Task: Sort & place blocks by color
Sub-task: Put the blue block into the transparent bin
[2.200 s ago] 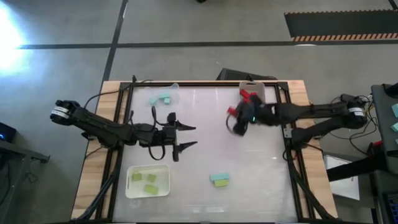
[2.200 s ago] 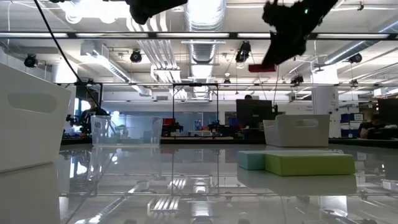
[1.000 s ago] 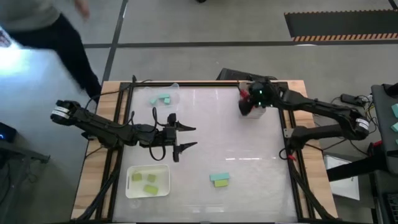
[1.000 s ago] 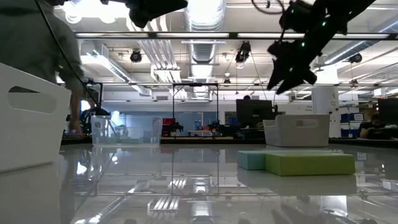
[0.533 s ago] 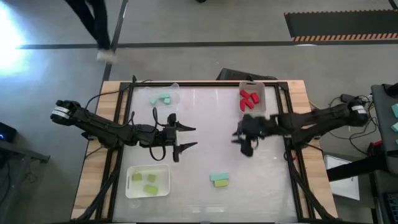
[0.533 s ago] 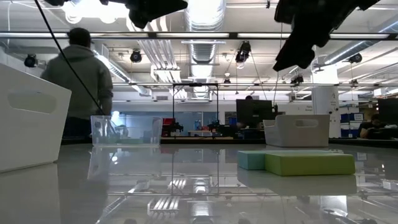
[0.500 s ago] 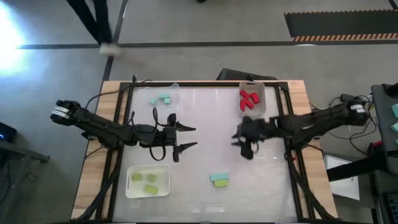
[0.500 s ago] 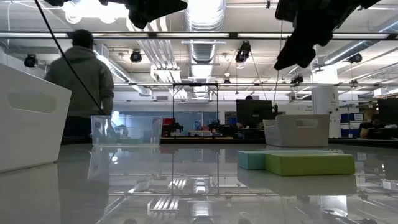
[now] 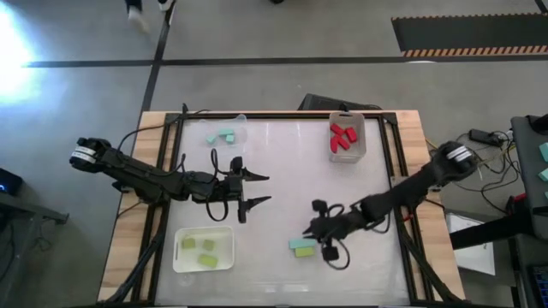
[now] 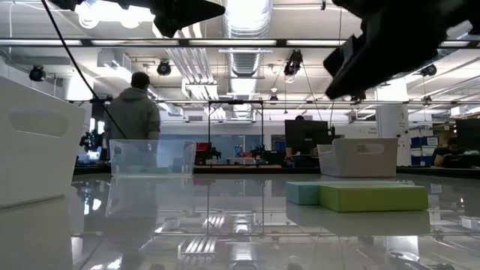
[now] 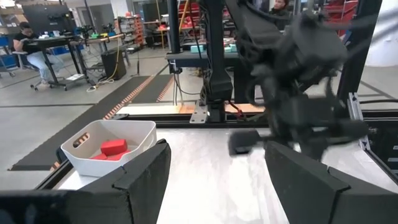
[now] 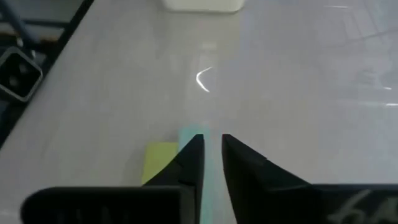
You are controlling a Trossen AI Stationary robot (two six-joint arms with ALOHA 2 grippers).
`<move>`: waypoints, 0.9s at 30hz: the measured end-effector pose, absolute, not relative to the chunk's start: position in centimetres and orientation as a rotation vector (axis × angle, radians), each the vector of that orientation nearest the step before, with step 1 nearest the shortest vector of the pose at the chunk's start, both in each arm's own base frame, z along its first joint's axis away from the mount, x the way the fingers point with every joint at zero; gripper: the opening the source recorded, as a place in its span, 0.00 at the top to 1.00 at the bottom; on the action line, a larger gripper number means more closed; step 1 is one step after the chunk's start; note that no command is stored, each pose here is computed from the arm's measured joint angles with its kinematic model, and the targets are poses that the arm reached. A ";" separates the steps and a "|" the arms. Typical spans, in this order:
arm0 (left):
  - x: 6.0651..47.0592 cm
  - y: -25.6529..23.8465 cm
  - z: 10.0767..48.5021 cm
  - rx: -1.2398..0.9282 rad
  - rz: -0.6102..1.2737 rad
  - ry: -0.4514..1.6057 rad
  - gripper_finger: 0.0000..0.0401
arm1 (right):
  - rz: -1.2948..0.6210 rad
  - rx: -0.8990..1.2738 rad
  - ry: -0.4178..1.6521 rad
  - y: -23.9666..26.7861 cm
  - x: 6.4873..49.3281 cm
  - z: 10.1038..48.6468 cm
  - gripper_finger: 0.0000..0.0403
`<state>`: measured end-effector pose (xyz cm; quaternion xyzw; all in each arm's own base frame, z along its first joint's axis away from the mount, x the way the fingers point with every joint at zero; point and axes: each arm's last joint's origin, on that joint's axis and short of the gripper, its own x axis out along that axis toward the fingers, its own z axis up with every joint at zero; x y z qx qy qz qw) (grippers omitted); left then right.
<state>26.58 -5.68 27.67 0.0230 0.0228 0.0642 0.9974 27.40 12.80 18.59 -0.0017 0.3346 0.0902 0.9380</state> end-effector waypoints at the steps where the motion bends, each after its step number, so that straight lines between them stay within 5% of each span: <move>1: 26.6 -5.7 27.7 0.046 0.128 0.046 0.39 | 0.192 -0.012 0.688 13.1 27.6 18.0 0.90; 13: 26.6 -5.7 27.6 0.047 0.128 0.048 0.39 | 0.177 -0.013 0.806 14.3 28.8 12.6 0.98; 27: 26.6 -5.7 27.7 0.045 0.128 0.043 0.39 | 0.048 -0.046 0.814 10.6 30.3 12.0 0.98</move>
